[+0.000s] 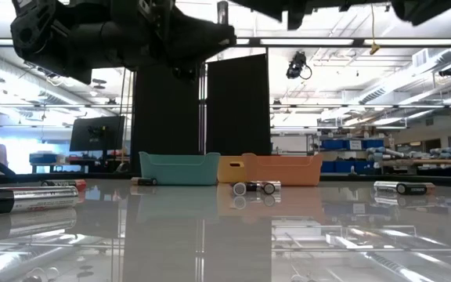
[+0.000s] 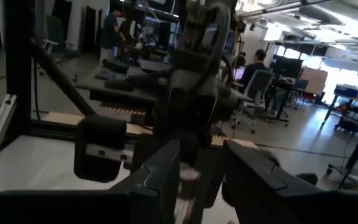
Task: Sort batteries
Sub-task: Put the silver battery into the green bin, then put the red battery into the yellow bin
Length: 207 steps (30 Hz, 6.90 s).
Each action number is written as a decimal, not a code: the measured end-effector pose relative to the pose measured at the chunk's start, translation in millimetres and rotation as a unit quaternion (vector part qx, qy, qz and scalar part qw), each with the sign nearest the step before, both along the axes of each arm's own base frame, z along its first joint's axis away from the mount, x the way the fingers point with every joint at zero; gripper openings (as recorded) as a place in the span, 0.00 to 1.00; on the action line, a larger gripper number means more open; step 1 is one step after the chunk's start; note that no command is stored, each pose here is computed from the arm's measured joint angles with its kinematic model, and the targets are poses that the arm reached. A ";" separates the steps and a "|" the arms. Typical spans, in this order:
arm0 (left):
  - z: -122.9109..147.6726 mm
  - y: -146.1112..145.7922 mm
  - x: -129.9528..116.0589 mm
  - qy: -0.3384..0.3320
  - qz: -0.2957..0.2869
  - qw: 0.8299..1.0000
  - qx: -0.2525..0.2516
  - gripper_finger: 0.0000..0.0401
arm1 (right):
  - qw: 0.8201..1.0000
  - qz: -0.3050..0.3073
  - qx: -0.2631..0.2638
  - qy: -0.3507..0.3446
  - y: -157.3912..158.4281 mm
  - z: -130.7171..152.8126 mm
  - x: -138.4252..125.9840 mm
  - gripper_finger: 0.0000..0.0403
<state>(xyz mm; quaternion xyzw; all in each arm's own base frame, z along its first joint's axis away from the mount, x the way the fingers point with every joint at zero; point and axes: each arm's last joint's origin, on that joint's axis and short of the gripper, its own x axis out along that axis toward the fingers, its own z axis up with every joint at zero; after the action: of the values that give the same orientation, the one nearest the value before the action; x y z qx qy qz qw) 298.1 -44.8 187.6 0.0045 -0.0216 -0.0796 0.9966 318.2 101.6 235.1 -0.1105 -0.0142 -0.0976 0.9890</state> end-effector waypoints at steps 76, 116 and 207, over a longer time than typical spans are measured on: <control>60.6 144.6 -4.7 0.528 0.232 0.810 0.111 0.19 | 0.970 -0.114 0.027 0.212 -12.9 -14.1 -36.6 0.26; -24.5 -20.1 -86.3 0.576 0.318 0.702 -0.271 0.46 | 0.967 -0.118 0.047 0.221 -15.4 -28.5 -43.1 0.21; 11.0 280.6 99.6 0.539 0.215 0.814 -0.009 0.11 | 0.966 -0.105 0.036 0.233 -4.5 -30.7 -48.6 0.11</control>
<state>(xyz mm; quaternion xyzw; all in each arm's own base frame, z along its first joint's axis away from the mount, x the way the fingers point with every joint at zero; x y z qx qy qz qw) 397.7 235.8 198.6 -0.0436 0.5199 0.1471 0.8403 269.6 97.0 204.4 -0.0958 0.2319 -0.1724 0.9525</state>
